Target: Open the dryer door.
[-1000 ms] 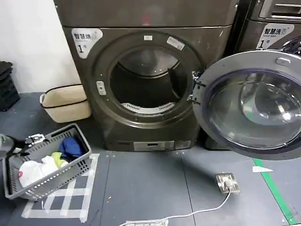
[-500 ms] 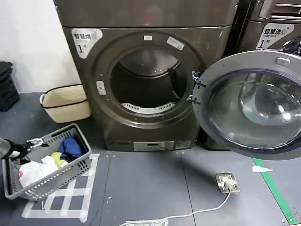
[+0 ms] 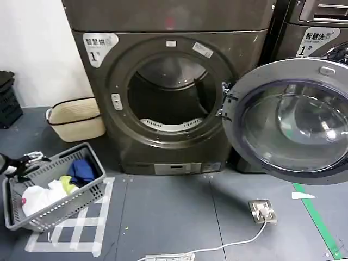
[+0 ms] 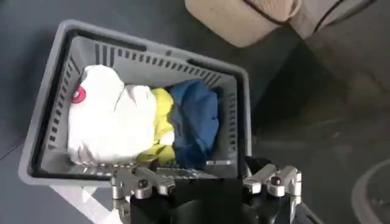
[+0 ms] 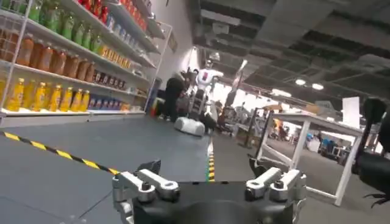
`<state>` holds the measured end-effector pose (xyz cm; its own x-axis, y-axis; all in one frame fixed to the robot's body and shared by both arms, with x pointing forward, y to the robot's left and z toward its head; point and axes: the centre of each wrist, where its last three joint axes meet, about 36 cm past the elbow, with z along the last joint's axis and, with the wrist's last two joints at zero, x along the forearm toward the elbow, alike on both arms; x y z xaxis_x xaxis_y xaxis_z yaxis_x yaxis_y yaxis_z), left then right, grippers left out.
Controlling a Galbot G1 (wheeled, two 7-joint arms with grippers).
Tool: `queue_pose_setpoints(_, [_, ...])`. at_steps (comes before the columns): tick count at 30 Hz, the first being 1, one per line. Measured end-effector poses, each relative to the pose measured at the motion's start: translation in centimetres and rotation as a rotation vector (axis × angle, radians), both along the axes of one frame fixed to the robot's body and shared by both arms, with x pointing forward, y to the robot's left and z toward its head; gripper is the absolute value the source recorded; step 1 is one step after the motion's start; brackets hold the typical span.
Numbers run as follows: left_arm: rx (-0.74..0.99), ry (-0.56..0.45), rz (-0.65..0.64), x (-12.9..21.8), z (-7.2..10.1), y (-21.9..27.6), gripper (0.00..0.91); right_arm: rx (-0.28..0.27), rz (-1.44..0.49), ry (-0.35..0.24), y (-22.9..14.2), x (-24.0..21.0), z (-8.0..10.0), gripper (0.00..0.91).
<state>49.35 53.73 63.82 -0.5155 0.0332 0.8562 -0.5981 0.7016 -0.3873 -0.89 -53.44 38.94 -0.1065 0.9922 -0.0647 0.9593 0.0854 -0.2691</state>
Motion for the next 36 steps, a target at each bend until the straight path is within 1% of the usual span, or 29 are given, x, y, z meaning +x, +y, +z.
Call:
queue_pose_setpoints(6, [-0.004, -0.009, 0.023, 0.5, 0.4, 0.8, 0.907, 0.0, 0.002, -0.003, 0.0, -0.1, -0.2, 0.907])
queue_pose_setpoints(12, [-0.01, -0.009, 0.042, 0.7, 0.3, 1.5, 0.907, -0.001, 0.0, -0.001, -0.1, -0.3, -0.4, 0.907])
queue_pose_setpoints(19, [-0.016, -0.005, 0.056, 1.1, -0.1, 1.9, 0.907, -0.006, 0.002, -0.001, -0.1, -0.4, -0.4, 0.907])
queue_pose_setpoints(24, [-0.006, 0.004, 0.062, 1.5, -0.7, 1.9, 0.907, -0.011, 0.001, -0.003, -0.1, -0.6, -0.5, 0.907])
queue_pose_setpoints(36, [0.038, 0.015, 0.068, 1.8, -1.5, 1.8, 0.907, -0.002, -0.009, -0.005, -0.1, -0.8, -0.3, 0.907])
